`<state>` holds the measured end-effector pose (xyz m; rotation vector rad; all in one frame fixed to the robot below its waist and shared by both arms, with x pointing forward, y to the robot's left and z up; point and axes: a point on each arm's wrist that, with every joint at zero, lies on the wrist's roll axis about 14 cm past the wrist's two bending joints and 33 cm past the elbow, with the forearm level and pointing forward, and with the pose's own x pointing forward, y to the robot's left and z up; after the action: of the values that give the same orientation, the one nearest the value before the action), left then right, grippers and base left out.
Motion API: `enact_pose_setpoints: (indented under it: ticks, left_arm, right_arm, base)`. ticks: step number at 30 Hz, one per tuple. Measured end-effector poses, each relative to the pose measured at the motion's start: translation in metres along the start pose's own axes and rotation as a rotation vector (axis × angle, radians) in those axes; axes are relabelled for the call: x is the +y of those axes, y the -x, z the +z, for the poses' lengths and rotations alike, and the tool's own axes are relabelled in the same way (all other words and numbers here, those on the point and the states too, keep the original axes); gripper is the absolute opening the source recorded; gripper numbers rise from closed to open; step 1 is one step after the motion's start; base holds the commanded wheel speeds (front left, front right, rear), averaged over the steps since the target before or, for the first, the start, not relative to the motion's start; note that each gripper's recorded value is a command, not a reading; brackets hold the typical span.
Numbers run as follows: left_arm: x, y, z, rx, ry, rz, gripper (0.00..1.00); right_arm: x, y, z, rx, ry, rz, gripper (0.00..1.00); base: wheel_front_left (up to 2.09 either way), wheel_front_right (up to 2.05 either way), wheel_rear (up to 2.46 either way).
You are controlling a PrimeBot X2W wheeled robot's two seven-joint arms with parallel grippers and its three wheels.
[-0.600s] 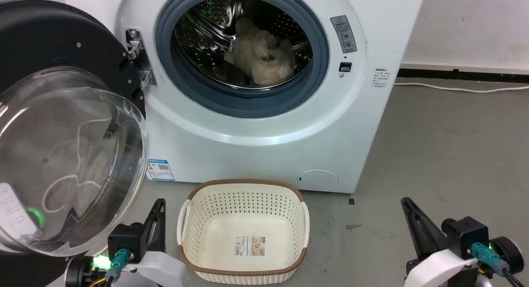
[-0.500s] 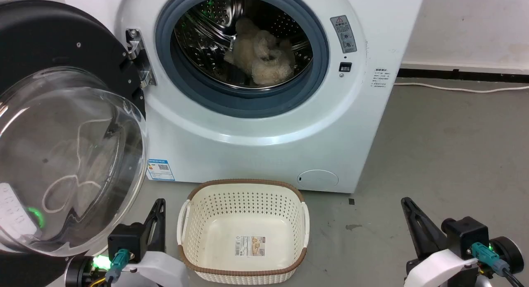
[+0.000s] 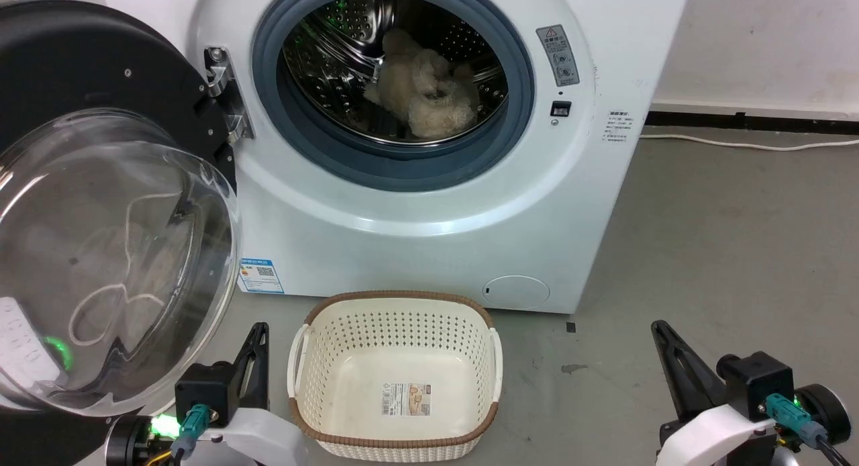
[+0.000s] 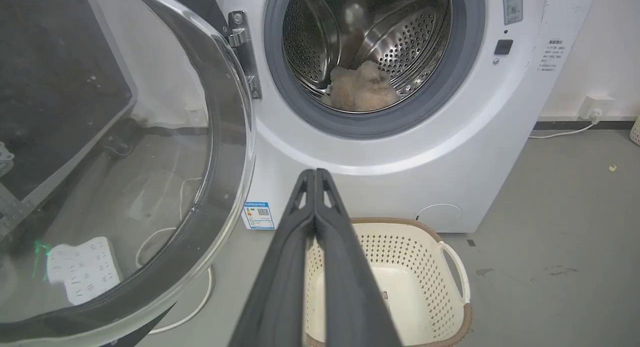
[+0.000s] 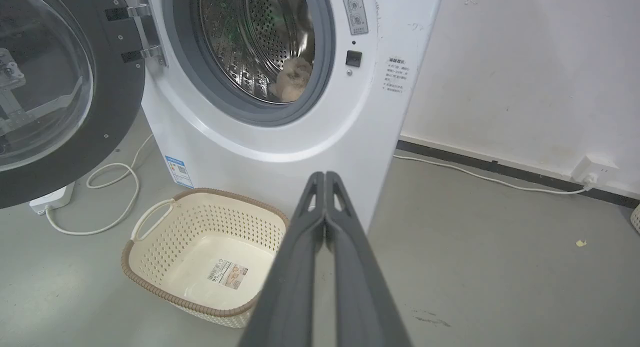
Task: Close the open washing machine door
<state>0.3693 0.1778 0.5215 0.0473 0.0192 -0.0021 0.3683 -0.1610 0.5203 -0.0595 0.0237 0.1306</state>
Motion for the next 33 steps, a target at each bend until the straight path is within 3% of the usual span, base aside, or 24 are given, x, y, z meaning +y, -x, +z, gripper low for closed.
enact_pose_setpoints:
  ticks: [6, 7, 24, 33]
  left_arm:
    - [0.000, 0.000, 0.000, 0.000, 0.000, 0.000, 0.00]
    - [0.000, 0.000, 0.000, 0.001, 0.000, -0.001, 1.00]
    - [-0.002, 0.002, 0.001, -0.015, -0.001, -0.006, 1.00]
    - [0.011, 0.012, 0.004, -0.039, -0.006, 0.030, 1.00]
  right_arm:
    - [0.000, 0.000, 0.000, 0.000, 0.000, 0.000, 0.00]
    - [0.000, 0.000, 0.000, 0.001, 0.000, 0.000, 1.00]
    - [-0.002, -0.001, 0.002, -0.017, -0.007, -0.004, 1.00]
    - [0.018, -0.009, 0.006, -0.044, -0.014, 0.058, 1.00]
  base:
    - [0.00, 0.00, 0.00]
    - [0.00, 0.00, 0.00]
    - [0.00, 0.00, 0.00]
    - [0.00, 0.00, 0.00]
